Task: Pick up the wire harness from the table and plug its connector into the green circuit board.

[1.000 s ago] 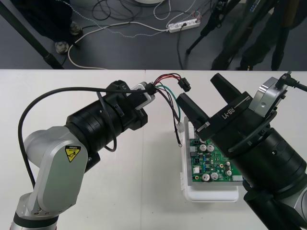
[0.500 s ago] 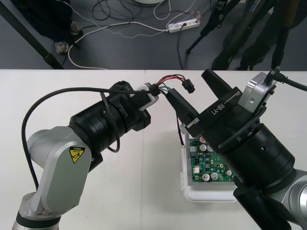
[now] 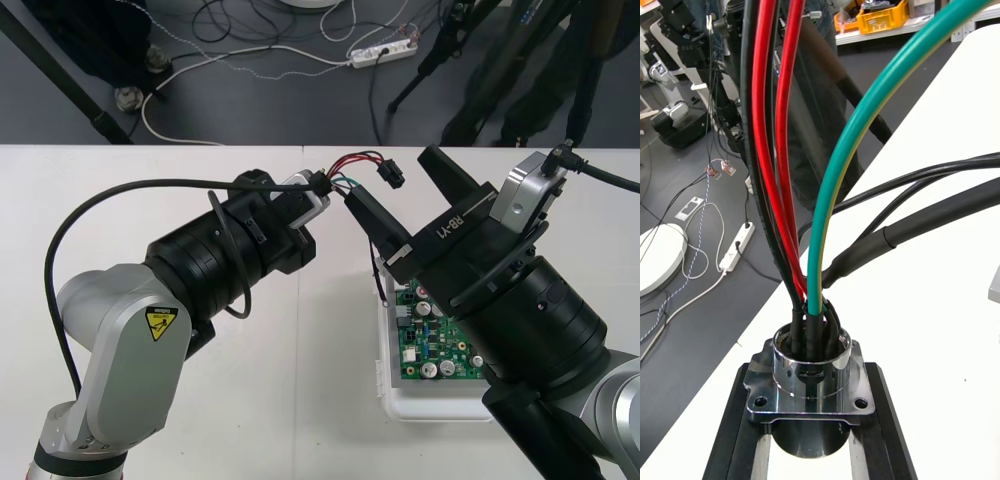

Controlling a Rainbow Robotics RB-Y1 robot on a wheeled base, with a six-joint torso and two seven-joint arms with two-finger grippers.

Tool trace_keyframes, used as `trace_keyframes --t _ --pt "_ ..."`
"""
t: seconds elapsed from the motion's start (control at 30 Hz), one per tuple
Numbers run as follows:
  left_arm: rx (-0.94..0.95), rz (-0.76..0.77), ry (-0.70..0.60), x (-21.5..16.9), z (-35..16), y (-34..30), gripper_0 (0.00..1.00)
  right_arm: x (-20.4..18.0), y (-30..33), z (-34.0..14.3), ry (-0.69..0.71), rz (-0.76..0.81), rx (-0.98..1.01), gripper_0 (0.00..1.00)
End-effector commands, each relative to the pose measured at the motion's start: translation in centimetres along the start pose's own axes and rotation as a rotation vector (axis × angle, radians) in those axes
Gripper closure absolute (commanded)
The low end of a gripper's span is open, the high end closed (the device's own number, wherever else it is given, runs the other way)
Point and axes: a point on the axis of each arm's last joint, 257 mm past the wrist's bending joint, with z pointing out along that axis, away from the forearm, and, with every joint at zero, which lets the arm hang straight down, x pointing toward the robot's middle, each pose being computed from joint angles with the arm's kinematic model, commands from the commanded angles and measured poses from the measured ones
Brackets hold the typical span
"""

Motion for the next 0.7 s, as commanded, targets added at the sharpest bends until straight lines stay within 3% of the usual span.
trace_keyframes --t 0.03,0.27,0.4,0.67,0.7 --pt "-0.049 -0.057 -0.102 -4.51 0.50 1.40 1.00 -1.15 0.87 0.67 -0.032 0.035 -0.014 0.00" --pt "-0.050 -0.059 -0.101 -4.47 0.49 1.46 1.00 -1.21 0.83 0.69 -0.034 0.032 -0.014 0.01" --pt "-0.050 -0.058 -0.102 -4.53 0.50 1.50 1.00 -1.30 0.87 0.76 -0.036 0.029 -0.016 0.16" --pt "-0.050 -0.059 -0.101 -4.47 0.49 1.46 1.00 -1.40 0.98 0.86 -0.038 0.025 -0.020 0.16" --pt "-0.049 -0.058 -0.102 -4.51 0.50 1.40 1.00 -1.42 0.97 0.87 -0.039 0.022 -0.019 0.23"
